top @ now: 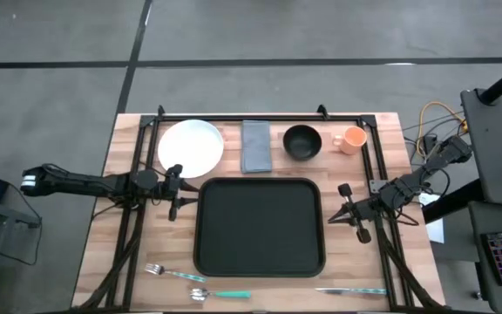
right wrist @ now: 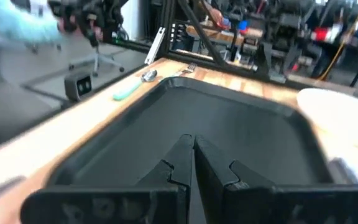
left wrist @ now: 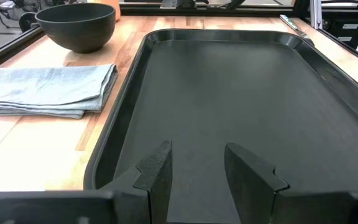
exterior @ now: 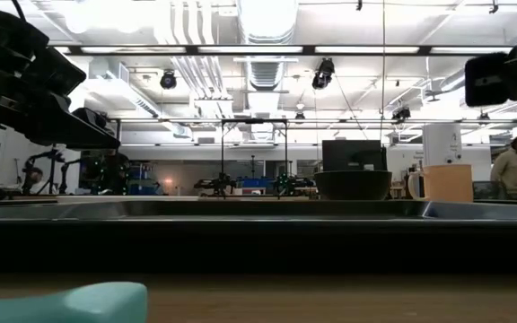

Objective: Set up tray
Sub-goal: Put the orange mug on the black serving tray

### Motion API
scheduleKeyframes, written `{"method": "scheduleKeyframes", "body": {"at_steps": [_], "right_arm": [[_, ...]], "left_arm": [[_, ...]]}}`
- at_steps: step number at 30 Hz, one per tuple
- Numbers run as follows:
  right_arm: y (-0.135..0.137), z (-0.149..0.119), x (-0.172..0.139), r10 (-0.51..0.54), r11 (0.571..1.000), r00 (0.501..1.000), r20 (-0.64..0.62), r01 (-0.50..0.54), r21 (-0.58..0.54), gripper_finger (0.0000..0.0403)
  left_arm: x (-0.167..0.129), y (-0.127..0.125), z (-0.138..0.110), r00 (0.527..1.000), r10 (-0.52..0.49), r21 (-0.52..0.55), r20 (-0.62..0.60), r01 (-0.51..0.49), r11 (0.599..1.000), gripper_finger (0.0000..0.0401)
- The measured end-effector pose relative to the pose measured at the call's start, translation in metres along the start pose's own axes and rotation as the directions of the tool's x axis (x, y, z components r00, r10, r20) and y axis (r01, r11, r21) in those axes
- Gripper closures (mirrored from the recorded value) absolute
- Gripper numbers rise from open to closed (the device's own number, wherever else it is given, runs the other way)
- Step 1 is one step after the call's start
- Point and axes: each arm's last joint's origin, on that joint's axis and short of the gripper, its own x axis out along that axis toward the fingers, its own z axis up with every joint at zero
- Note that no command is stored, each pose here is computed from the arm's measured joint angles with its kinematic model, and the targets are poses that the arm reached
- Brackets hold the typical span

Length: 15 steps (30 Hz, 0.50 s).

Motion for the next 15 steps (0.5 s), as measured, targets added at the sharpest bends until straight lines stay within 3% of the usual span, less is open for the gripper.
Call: {"method": "scheduleKeyframes", "body": {"at_steps": [4,8,10,15], "right_arm": [[0.0,0.001,0.0,0.0,0.981,1.0,0.011,-0.002,0.193,0.0394],[0.0,0.006,0.0,-0.003,0.928,0.998,0.056,-0.018,0.373,0.0394],[0.0,0.007,0.0,-0.004,0.921,0.997,0.074,-0.025,0.389,0.0394],[-0.001,0.011,-0.001,-0.006,0.951,0.994,0.107,-0.027,0.309,0.0394]], "left_arm": [[0.0,0.0,0.0,1.0,0.0,0.0,0.001,0.0,1.0,0.0275],[0.0,0.0,0.002,1.0,0.0,0.0,0.022,0.0,1.0,0.0275],[0.0,0.0,0.002,1.0,0.0,0.0,0.023,0.0,1.0,0.0275],[0.0,0.0,0.003,1.0,0.0,0.0,0.029,0.0,1.0,0.0275]]}}
